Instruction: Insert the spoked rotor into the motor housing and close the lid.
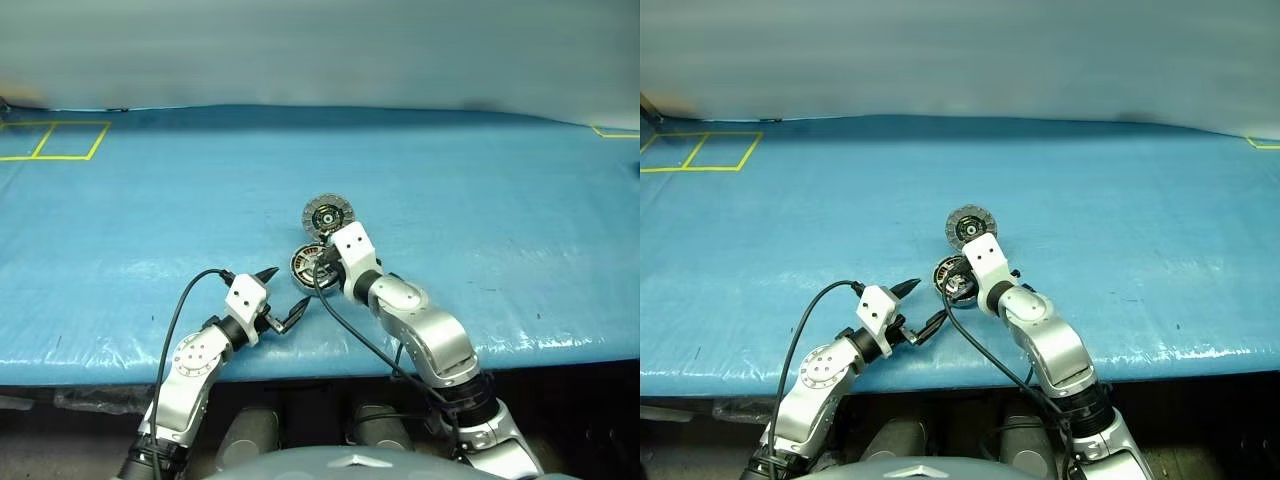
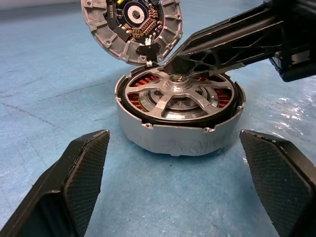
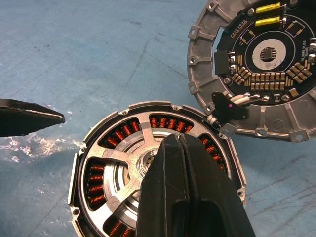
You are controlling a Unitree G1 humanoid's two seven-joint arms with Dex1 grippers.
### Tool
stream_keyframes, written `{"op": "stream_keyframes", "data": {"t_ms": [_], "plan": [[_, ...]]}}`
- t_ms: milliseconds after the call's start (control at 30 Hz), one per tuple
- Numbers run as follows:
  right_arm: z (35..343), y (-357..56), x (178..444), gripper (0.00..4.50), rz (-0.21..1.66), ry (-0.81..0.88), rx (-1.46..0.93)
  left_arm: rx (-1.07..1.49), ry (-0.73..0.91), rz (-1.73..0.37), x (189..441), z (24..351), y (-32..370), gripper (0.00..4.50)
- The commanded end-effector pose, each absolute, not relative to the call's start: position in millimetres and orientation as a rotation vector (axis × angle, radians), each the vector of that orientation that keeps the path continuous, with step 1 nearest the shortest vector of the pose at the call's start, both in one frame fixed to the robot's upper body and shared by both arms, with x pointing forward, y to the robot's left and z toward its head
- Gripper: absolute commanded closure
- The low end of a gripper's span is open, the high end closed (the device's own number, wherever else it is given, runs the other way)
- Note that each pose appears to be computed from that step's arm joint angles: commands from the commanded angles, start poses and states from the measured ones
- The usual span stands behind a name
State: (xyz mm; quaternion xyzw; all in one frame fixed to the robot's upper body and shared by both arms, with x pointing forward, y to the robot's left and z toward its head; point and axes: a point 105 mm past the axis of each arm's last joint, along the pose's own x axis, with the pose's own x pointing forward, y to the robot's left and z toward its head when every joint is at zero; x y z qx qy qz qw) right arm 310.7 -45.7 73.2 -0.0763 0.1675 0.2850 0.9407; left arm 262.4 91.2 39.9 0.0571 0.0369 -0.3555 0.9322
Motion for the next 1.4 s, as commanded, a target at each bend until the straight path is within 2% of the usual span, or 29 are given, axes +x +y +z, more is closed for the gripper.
{"op": "stream_keyframes", "data": {"t_ms": [33,333,633,967,1033,1233,1400], "plan": [[57,-59,312,4.47,0.513,0.415,-0.120,0.122,0.042,-0.736,263,48,88,0.00],[61,-47,295,4.47,0.630,0.398,-0.162,0.121,0.045,-0.733,263,48,90,0.00],[69,-55,300,4.47,0.594,0.363,-0.177,0.121,0.043,-0.741,262,48,88,0.00],[60,-57,286,4.47,0.622,0.462,-0.175,0.123,0.039,-0.740,262,49,87,0.00],[68,-58,287,4.47,0.623,0.440,-0.169,0.124,0.039,-0.741,262,49,87,0.00],[133,-108,325,4.47,0.466,0.303,-0.310,0.122,0.037,-0.743,262,49,87,0.00],[158,-132,352,4.47,0.368,0.289,-0.470,0.118,0.033,-0.745,263,50,86,0.00]]}}
